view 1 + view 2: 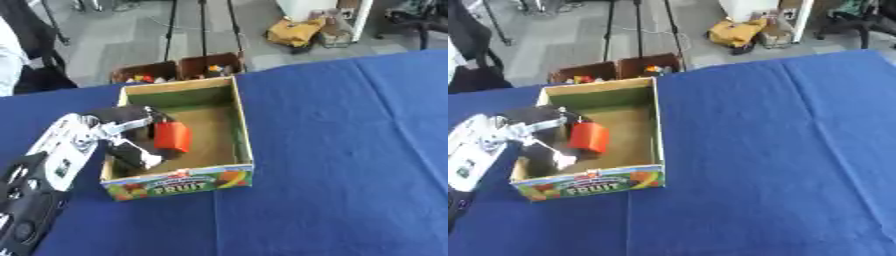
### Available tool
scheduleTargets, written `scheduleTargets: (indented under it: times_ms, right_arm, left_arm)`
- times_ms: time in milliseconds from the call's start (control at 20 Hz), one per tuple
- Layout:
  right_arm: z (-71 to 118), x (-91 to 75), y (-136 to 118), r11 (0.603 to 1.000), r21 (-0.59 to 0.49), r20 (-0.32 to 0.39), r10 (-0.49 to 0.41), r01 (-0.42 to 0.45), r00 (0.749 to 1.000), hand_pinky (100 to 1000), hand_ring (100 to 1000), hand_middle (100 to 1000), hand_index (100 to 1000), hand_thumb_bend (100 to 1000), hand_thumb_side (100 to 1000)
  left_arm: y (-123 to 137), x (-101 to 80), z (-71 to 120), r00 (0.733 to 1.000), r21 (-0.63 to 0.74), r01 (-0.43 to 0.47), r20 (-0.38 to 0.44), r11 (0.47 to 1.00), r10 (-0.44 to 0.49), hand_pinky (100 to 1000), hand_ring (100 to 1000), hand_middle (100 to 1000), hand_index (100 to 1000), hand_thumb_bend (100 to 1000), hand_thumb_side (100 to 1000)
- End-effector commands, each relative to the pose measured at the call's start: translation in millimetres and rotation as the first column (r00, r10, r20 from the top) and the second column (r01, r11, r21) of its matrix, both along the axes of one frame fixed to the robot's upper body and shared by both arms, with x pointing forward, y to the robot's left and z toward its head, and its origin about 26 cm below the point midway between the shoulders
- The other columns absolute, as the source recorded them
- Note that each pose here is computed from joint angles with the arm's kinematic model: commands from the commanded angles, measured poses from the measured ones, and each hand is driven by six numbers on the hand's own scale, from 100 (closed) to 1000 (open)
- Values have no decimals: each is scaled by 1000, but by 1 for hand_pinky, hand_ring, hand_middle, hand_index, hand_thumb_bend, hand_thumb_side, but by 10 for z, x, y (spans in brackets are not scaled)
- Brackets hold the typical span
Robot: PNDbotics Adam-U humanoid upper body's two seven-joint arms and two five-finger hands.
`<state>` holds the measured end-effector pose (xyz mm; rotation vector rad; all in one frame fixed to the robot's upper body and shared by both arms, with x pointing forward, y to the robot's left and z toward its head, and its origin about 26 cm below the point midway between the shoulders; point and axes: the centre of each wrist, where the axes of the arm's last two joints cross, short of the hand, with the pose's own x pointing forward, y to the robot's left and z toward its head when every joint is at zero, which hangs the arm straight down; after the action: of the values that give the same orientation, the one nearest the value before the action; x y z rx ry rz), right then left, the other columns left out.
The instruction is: Pick up objects on the table and place them in the box.
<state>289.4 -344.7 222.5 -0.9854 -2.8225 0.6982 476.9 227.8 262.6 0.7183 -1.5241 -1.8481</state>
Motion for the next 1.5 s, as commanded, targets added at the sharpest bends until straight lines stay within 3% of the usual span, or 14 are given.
scheduleTargets:
  times_ms: [50,100,300,400,700,850,950,1000,1200,1250,1300,1350,1400,1500]
  right_arm:
    - [86,-34,-6,1000,-21,24,1,-1,1000,685,765,453,685,390,1000]
    - [84,-35,-7,1000,-21,23,1,0,1000,685,765,453,685,390,1000]
    - [74,-37,-8,1000,-19,19,-2,2,1000,685,766,452,685,391,1000]
    - [70,-38,-10,1000,-17,17,-3,3,1000,685,766,452,685,391,1000]
    - [62,-43,-20,1000,-10,16,-8,8,1000,684,764,453,684,391,1000]
    - [57,-48,-30,1000,-5,15,-13,14,1000,683,763,454,684,391,1000]
    - [56,-49,-31,1000,-2,16,-15,15,1000,682,762,454,683,392,1000]
    - [60,-45,-23,1000,-1,18,-11,11,1000,682,762,455,683,392,1000]
    - [77,-35,-6,1000,7,29,0,0,1000,680,759,456,681,391,1000]
    - [81,-34,-6,1000,10,32,1,-1,999,680,760,456,681,392,1000]
    - [84,-33,-5,1000,11,34,1,-2,999,680,760,456,681,392,1000]
    - [86,-33,-5,1000,12,36,1,-2,999,681,760,455,681,392,1000]
    - [87,-32,-4,1000,11,36,1,-2,999,681,761,455,681,392,1000]
    - [87,-33,-5,1000,10,36,0,0,999,682,762,454,681,393,1000]
  left_arm:
    - [8,-24,165,999,36,31,43,999,-32,611,866,984,1000,100,628]
    - [9,-31,180,998,35,39,54,999,-40,611,866,984,1000,100,628]
    - [22,-62,256,989,-2,49,137,999,-49,689,917,1000,1000,100,836]
    - [24,-85,296,981,-11,54,187,998,-51,694,917,1000,1000,100,878]
    - [7,-229,474,943,-22,81,325,996,-69,693,912,997,1000,100,851]
    - [15,-378,625,922,-40,124,375,991,-100,694,908,990,1000,100,927]
    - [13,-466,719,913,-36,132,395,991,-107,699,911,988,1000,100,854]
    - [4,-478,730,915,-29,128,388,991,-107,698,911,989,1000,100,770]
    - [14,-403,687,938,-35,106,335,994,-88,667,891,952,1000,100,629]
    - [22,-374,661,942,-44,101,326,994,-81,664,890,947,1000,100,637]
    - [28,-340,624,947,-51,97,312,994,-77,666,892,943,1000,100,682]
    - [36,-301,578,952,-49,96,295,994,-78,697,917,968,1000,100,845]
    - [46,-263,531,958,-35,98,274,995,-84,733,939,986,1000,100,915]
    - [74,-209,462,965,-2,97,245,995,-94,794,974,1000,1000,100,985]
